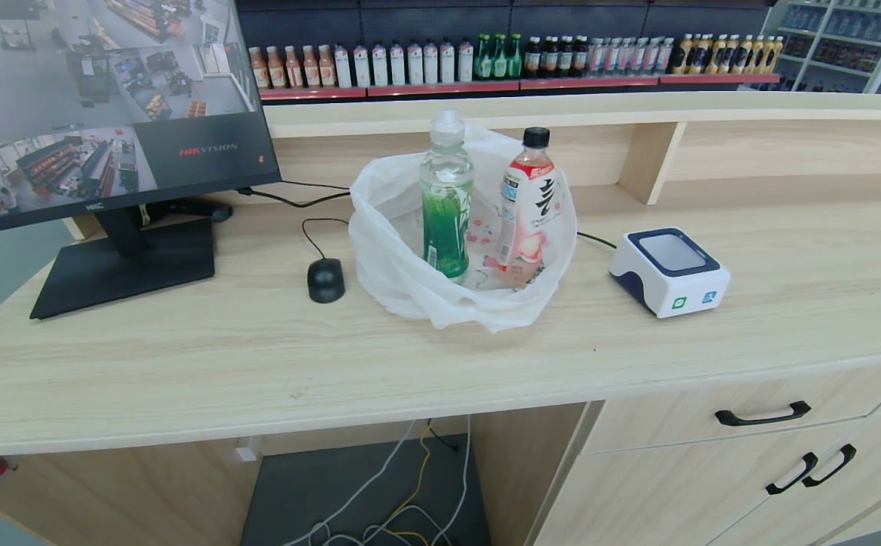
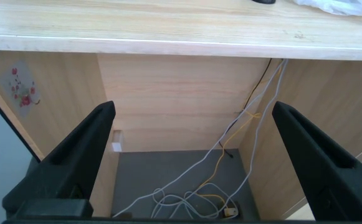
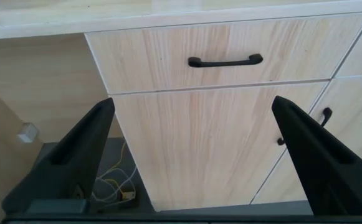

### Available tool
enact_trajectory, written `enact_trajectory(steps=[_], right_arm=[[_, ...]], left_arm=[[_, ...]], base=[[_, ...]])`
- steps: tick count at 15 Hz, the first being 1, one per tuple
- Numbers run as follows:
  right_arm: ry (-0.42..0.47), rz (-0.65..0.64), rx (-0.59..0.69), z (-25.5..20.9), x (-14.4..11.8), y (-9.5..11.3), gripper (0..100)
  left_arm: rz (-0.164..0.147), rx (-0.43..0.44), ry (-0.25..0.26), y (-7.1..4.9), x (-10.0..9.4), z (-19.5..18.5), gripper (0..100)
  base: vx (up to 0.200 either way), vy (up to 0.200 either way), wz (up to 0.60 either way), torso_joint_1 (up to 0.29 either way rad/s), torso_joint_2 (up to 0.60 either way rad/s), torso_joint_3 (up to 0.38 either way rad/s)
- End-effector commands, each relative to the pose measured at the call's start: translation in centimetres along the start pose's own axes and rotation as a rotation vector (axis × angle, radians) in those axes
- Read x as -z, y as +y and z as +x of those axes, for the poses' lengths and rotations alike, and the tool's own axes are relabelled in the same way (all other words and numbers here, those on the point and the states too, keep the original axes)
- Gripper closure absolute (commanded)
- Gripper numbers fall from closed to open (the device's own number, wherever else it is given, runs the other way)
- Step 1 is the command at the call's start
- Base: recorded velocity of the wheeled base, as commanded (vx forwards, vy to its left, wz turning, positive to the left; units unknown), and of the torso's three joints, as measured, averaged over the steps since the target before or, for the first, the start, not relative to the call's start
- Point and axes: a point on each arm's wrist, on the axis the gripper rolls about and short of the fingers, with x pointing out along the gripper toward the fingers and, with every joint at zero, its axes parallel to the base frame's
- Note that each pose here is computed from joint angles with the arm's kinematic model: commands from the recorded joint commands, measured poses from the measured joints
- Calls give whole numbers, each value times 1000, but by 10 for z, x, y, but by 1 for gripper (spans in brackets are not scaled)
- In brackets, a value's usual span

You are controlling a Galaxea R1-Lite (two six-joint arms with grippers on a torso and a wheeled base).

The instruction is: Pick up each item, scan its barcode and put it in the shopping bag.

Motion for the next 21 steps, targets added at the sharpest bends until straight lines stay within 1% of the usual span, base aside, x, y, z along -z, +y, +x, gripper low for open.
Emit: enact_trajectory(steps=[1, 4, 7, 12, 21], right_arm=[[3, 1, -1, 0, 0, 0, 0], [3, 1, -1, 0, 0, 0, 0], [3, 1, -1, 0, 0, 0, 0], [3, 1, -1, 0, 0, 0, 0], [3, 1, -1, 0, 0, 0, 0]], left_arm=[[1, 0, 0, 0, 0, 0, 0], [1, 0, 0, 0, 0, 0, 0], [-1, 0, 0, 0, 0, 0, 0], [1, 0, 0, 0, 0, 0, 0], [-2, 0, 0, 0, 0, 0, 0]], base=[[0, 0, 0, 0, 0, 0], [0, 0, 0, 0, 0, 0], [-200, 0, 0, 9, 4, -1], [0, 0, 0, 0, 0, 0], [0, -200, 0, 6, 2, 1]])
